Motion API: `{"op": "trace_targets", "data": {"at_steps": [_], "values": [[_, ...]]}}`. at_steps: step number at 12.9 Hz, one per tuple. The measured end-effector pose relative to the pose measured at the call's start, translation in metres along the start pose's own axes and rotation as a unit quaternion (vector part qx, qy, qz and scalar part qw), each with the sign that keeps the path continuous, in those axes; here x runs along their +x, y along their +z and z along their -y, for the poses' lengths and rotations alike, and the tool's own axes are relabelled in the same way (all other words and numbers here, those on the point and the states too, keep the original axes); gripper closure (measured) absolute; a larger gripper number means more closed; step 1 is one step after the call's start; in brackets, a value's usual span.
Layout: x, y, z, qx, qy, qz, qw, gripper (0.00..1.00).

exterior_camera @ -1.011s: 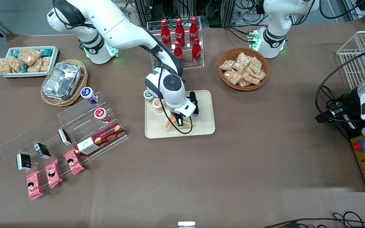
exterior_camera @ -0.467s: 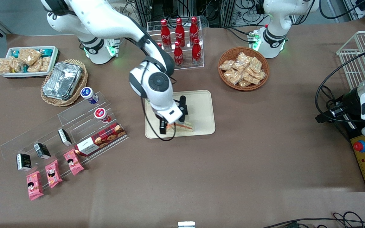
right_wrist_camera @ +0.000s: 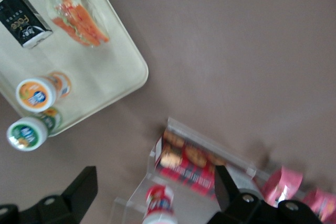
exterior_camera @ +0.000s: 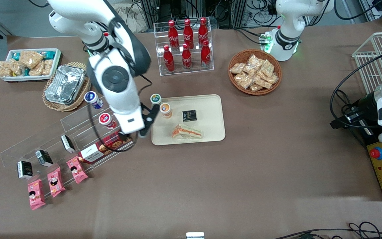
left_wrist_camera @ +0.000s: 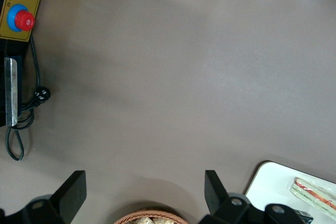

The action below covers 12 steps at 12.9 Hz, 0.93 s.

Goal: Place sandwich on tray

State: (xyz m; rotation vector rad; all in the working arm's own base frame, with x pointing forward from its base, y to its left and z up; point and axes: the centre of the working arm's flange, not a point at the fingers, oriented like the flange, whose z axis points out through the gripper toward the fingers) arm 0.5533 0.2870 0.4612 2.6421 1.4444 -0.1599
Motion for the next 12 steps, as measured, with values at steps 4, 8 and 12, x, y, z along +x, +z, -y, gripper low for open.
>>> {"op": "trace_targets", "data": {"at_steps": [4, 8, 12], "values": [[-0.091, -0.050, -0.065, 0.018, 0.122, -0.009, 0.9924, 0.01], [-0.186, -0.061, -0.141, 0.050, 0.247, -0.044, 0.9667, 0.01], [-0.278, -0.074, -0.184, 0.058, 0.342, -0.060, 0.9359, 0.01]]}}
